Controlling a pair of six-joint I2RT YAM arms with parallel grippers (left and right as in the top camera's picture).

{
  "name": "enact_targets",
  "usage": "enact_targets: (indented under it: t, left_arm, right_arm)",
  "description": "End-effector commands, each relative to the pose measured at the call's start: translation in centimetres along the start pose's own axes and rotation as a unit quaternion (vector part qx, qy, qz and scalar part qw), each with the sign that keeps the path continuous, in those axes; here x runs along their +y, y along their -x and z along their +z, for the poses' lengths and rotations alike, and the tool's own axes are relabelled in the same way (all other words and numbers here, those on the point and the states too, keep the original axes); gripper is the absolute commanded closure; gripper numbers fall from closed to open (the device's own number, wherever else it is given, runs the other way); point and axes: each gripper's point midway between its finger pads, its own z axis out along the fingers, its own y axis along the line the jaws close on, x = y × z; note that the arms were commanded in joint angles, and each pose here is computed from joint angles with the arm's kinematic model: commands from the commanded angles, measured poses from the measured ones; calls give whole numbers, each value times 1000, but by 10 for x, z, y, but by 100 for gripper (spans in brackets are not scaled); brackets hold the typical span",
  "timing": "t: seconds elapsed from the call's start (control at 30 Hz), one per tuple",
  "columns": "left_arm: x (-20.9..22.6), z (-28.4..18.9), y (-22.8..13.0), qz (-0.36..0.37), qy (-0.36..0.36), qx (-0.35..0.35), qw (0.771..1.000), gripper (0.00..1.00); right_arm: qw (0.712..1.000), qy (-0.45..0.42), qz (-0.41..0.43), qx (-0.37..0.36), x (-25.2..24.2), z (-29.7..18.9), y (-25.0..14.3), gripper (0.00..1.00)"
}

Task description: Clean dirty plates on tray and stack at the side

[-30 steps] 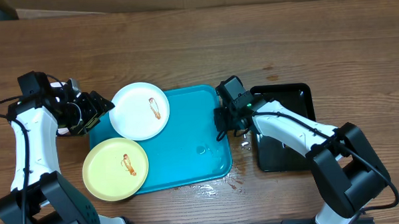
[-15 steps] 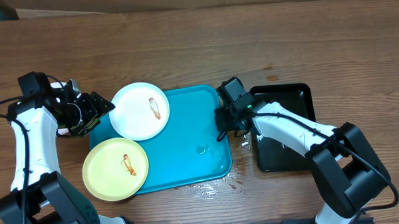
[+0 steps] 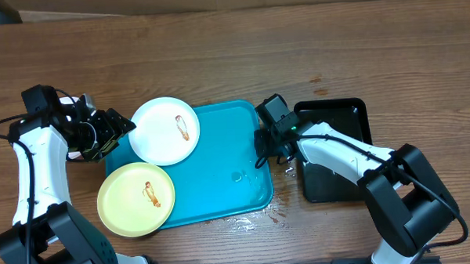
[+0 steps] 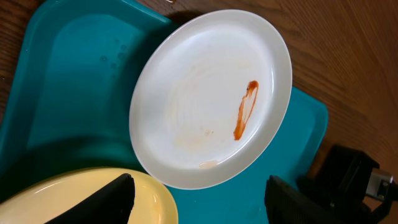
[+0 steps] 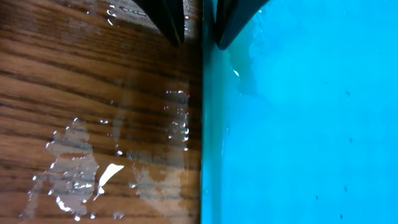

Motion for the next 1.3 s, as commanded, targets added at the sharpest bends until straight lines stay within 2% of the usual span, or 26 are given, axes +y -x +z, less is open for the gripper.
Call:
enact_targets:
  t: [0.0, 0.07, 0.1, 0.9, 1.17, 1.2, 1.27]
  left_arm:
    - [-2, 2, -5, 10, -9, 8, 1000, 32]
    - [-2, 2, -5, 10, -9, 8, 1000, 32]
    - [-2, 2, -5, 10, -9, 8, 1000, 31]
    - [-1, 2, -4, 11, -7, 7, 1000, 29]
    - [-1, 2, -4, 11, -7, 7, 1000, 29]
    - [-2, 2, -4, 12, -9, 6, 1000, 29]
    - [-5, 2, -2, 15, -16, 3, 1000, 30]
  right_arm:
    - [1000, -9, 9, 12, -4, 5, -9, 86]
    - [1000, -9, 11, 12, -4, 5, -9, 96]
    - [1000, -9, 11, 12, -4, 5, -9, 96]
    - [986, -98, 59, 125, -42, -7, -68, 96]
    - [986, -103, 59, 120, -41, -11, -62, 96]
    - [986, -101, 60, 116, -40, -13, -57, 95]
    - [988, -95, 55, 110, -36, -19, -45, 80]
